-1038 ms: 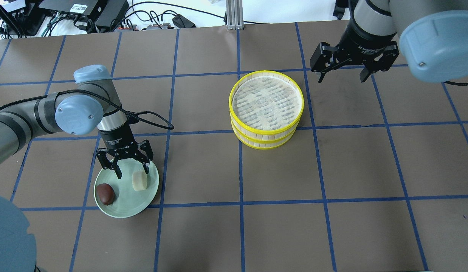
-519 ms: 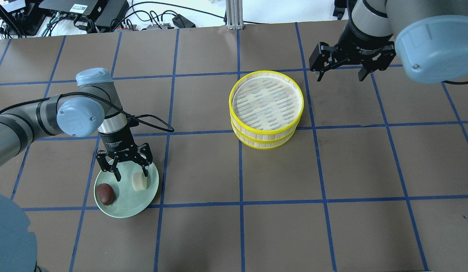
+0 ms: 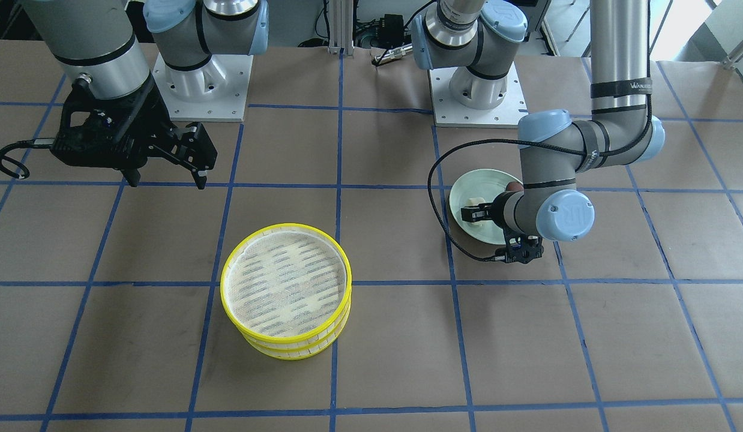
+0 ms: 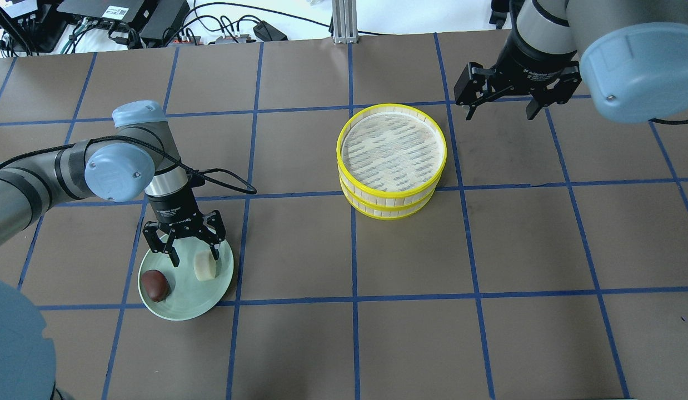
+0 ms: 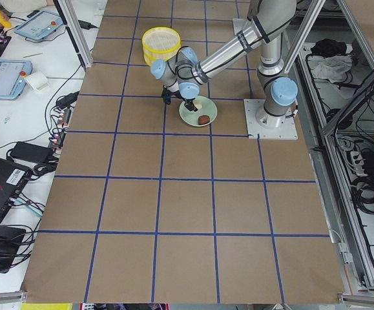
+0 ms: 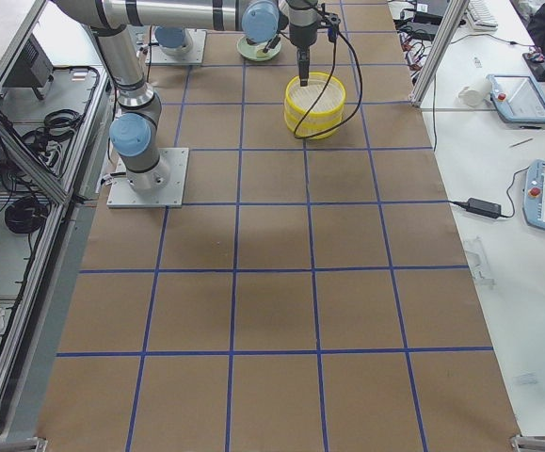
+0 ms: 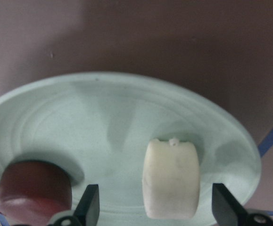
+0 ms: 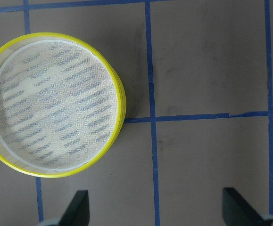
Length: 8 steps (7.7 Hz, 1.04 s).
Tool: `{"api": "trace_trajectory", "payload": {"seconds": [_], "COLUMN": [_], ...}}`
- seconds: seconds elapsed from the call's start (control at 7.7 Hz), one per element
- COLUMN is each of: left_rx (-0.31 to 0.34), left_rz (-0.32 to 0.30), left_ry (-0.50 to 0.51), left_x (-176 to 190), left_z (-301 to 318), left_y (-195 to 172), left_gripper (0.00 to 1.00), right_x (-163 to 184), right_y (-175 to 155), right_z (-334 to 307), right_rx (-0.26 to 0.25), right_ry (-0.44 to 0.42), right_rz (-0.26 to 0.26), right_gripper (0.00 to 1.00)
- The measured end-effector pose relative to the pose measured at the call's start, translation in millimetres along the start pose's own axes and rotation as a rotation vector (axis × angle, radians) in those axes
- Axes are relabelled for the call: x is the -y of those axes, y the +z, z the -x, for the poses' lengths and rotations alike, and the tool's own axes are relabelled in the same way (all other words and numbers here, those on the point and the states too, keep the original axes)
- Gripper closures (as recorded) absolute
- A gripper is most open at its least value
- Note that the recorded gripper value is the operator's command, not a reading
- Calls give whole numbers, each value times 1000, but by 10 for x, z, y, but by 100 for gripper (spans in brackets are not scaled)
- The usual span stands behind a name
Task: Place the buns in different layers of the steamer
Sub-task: 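Lower the left gripper and close it on the white bun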
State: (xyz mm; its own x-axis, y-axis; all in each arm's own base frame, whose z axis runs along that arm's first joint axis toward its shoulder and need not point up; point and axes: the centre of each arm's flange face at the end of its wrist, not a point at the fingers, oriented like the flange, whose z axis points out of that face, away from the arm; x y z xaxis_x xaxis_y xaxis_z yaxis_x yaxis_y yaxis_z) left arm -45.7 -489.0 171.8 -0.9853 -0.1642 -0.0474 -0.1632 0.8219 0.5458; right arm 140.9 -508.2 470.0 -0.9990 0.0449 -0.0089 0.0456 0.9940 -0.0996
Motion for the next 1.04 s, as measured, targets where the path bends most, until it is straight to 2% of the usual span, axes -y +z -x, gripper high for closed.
{"api": "trace_trajectory", "payload": {"seconds": [0.26, 0.65, 0.78, 1.04], "left_rx": [-1, -26, -31, -30], "left_rz": [-1, 8, 10, 12], "left_ry": [-1, -1, 0, 1], "left_x": [31, 58, 64, 68], "left_z": [-2, -29, -38, -37], "left_y": [23, 64, 74, 81], "left_gripper": [26, 26, 36, 100], "right_x": [0, -1, -2, -3], "right_y": [3, 7, 9, 11], "right_z": [0, 0, 0, 0], "right_rx": [0, 0, 0, 0], "right_ry": [0, 0, 0, 0], "right_rz": [1, 2, 3, 3], "right_gripper": [0, 0, 0, 0]}}
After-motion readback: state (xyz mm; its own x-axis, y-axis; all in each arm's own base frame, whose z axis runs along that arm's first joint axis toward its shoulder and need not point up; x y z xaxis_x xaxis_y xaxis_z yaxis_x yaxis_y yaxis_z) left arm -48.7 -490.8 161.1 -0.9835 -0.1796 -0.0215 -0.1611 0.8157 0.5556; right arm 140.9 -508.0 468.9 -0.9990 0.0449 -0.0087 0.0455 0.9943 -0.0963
